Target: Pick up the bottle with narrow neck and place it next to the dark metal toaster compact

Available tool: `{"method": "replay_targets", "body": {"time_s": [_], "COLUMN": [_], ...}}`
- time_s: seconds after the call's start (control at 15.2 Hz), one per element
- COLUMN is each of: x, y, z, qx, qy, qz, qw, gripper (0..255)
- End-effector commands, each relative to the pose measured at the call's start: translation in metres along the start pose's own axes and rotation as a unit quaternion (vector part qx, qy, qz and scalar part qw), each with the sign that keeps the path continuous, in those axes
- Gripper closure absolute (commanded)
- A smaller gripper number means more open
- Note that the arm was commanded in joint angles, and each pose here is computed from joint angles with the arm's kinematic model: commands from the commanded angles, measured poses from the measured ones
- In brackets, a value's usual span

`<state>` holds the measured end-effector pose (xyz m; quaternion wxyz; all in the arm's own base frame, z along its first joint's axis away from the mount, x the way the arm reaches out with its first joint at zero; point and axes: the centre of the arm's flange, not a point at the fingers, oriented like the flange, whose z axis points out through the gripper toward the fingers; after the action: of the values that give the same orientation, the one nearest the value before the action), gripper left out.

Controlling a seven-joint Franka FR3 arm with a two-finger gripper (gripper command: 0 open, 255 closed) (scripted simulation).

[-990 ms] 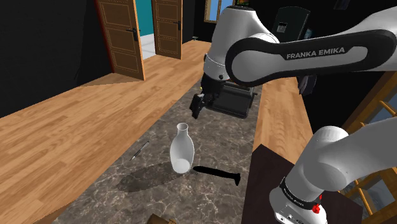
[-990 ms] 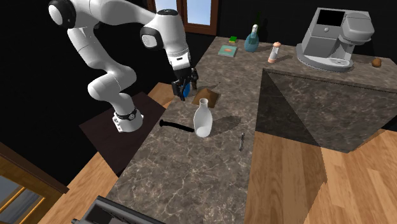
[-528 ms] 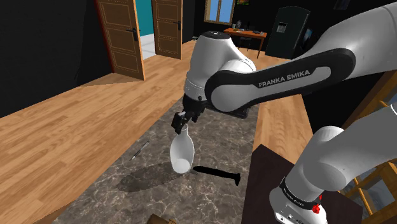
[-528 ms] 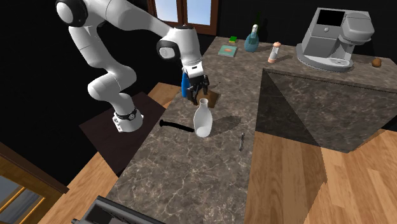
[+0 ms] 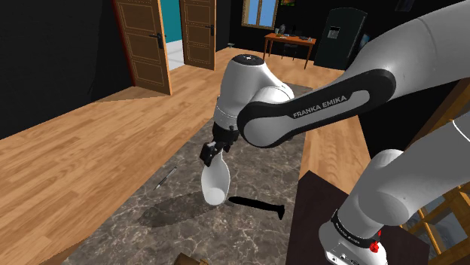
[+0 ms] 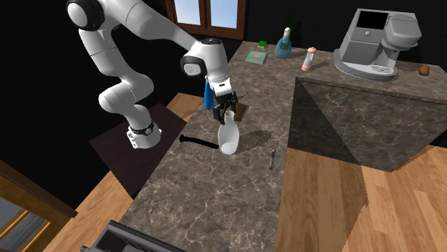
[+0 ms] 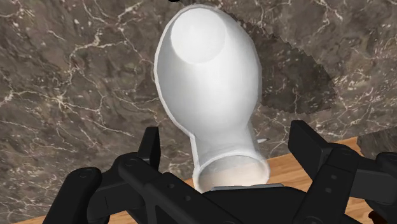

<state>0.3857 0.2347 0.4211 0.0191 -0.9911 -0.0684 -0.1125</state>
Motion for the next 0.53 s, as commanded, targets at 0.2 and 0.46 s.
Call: {"method": "replay_targets", "body": {"time_s": [0.2,0.46], "x": [-0.0001,-0.0001], "y": [0.0004,0.0004], "z": [0.0024,0.0024], "qx": [0.0,0.0], "qy": [0.0,0.0], "qz": [0.0,0.0], "qw": [1.0,1.0], "gripper": [0,255]}}
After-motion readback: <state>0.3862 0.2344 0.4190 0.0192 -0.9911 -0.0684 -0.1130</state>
